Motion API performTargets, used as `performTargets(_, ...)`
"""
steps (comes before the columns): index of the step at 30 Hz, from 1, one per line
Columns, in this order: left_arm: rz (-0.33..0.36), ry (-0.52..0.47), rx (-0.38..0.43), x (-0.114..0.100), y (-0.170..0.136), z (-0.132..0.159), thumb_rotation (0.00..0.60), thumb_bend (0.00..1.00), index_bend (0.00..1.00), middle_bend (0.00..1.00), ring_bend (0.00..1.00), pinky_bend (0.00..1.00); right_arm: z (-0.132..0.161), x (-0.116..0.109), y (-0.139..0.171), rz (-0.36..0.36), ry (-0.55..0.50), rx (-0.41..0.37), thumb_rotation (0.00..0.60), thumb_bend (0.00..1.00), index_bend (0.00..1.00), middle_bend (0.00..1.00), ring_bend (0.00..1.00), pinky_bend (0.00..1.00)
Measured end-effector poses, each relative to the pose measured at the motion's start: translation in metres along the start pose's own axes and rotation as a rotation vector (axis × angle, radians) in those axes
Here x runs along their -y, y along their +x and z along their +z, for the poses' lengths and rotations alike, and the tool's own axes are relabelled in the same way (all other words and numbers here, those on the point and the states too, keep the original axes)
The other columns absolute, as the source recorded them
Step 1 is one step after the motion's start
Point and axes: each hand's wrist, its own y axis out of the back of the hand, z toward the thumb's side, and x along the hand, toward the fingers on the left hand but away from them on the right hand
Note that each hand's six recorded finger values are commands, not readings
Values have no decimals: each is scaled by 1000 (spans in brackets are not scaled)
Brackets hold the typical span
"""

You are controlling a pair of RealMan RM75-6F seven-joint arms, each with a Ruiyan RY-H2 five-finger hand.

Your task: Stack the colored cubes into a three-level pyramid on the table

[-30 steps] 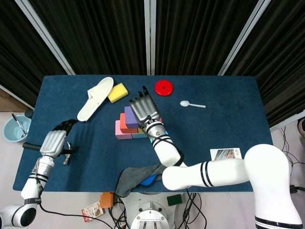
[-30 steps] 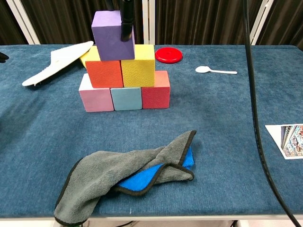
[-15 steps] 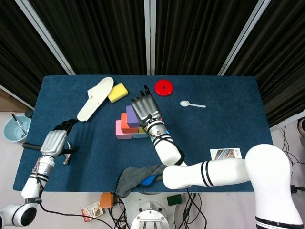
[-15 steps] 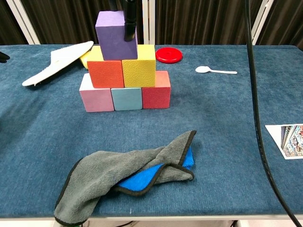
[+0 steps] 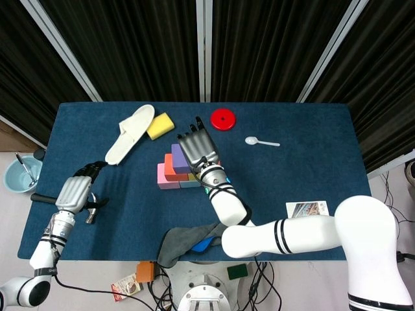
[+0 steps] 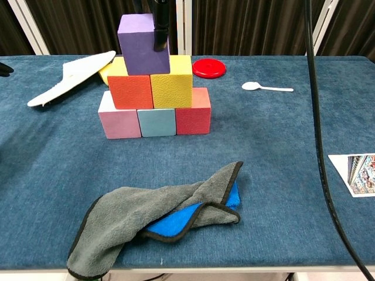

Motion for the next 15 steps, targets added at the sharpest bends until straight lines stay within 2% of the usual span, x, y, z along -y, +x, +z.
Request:
performTargets(10, -1, 2, 2, 0, 1, 1, 600, 174, 113, 86, 90, 177, -1, 1, 0, 6, -3, 0, 600, 133, 206, 327, 132, 0)
performTargets(15, 0, 4, 3, -1, 1, 2, 600, 175, 113, 86, 90, 176, 0, -1, 0, -2, -1, 1, 600, 132, 213, 391, 132, 0)
